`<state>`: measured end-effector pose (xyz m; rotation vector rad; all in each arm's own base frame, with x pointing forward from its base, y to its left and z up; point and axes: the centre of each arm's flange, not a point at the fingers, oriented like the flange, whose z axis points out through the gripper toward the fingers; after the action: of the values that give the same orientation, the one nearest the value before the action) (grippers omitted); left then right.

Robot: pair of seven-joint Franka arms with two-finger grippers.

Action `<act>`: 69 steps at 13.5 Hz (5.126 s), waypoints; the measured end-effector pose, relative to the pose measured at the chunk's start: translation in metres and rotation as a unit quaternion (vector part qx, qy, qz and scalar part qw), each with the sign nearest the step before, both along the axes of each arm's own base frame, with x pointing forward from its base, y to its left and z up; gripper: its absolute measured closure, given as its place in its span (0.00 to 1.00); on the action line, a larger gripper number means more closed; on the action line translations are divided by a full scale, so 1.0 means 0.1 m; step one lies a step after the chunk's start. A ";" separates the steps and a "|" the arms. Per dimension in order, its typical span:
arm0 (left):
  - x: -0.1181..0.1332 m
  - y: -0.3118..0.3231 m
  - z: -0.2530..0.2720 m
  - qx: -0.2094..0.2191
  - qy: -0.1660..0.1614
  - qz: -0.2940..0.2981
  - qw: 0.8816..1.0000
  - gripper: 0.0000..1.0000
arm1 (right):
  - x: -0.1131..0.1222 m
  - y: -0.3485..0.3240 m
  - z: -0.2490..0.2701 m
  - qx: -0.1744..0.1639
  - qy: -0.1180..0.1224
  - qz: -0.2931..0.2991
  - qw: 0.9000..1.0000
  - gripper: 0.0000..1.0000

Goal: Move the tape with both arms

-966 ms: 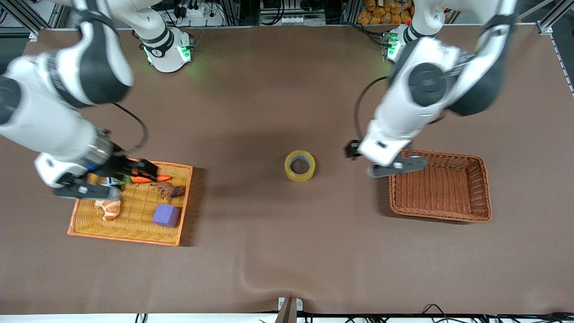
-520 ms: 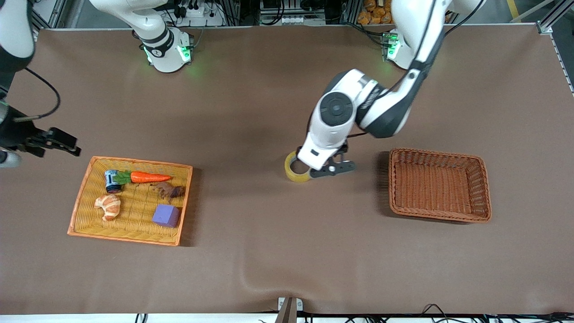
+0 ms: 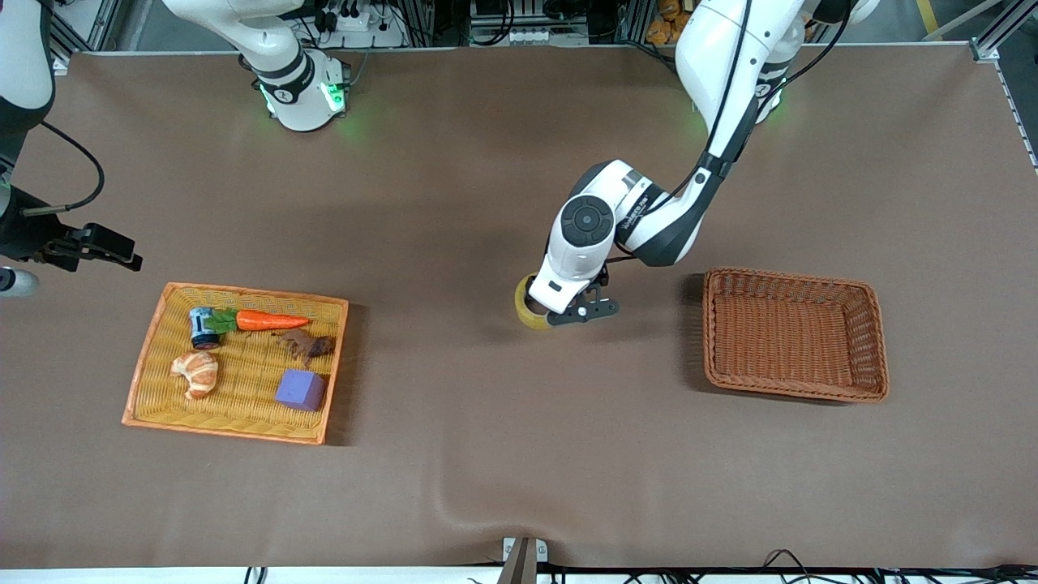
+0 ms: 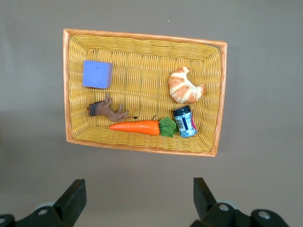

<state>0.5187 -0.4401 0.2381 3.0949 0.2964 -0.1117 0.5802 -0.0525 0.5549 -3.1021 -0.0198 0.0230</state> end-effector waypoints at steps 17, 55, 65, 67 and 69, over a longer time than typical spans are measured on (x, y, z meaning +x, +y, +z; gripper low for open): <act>-0.07 0.04 -0.34 0.011 0.016 0.000 1.000 0.74 | -0.24 -0.14 0.53 0.003 0.016 -0.011 1.000 0.00; 0.99 3.98 3.07 0.007 -0.031 -0.170 0.985 0.00 | -0.19 -0.24 0.68 -0.032 0.003 -0.014 0.999 0.00; 0.59 3.94 3.87 0.051 -0.037 -0.157 0.986 0.00 | -0.19 -0.25 0.76 -0.034 -0.005 -0.015 0.999 0.00; 0.47 3.79 3.97 0.048 -0.036 -0.126 0.990 0.00 | -0.19 -0.26 0.77 -0.034 -0.006 -0.016 0.999 0.00; 0.38 3.70 4.05 0.049 -0.039 -0.106 0.992 0.00 | -0.19 -0.29 0.85 -0.035 -0.014 -0.020 0.999 0.00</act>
<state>0.5568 -0.0699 0.6435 3.2093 -0.0317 0.0215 0.5610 -0.0812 0.6397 -3.1714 0.0419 -0.0229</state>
